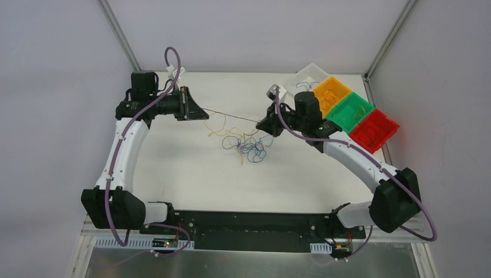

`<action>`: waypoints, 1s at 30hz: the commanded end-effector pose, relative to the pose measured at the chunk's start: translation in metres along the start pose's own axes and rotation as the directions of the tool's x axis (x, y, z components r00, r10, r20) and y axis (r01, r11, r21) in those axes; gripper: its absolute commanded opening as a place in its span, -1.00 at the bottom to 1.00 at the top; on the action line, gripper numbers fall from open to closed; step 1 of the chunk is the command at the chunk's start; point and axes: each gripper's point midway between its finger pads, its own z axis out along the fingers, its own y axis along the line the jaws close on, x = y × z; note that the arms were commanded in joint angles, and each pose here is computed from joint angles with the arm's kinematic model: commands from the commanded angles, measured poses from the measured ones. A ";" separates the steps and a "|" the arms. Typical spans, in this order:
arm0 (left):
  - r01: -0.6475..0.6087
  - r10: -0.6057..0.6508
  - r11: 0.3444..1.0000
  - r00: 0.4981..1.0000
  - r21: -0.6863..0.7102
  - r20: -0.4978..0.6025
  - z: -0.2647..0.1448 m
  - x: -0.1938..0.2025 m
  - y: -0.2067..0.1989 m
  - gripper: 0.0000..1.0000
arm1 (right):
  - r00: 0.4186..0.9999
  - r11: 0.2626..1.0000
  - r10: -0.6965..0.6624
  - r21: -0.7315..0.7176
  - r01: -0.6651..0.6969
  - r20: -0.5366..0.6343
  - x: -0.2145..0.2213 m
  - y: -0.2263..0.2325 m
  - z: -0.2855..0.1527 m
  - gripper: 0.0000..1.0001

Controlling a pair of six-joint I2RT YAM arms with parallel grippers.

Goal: Untangle the cables

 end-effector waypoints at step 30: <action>-0.389 0.456 0.890 0.759 -0.237 0.465 -0.100 -0.219 -0.109 -1.00 | 0.761 0.962 0.167 0.273 0.013 -0.627 0.214 -0.075 -0.134 -1.00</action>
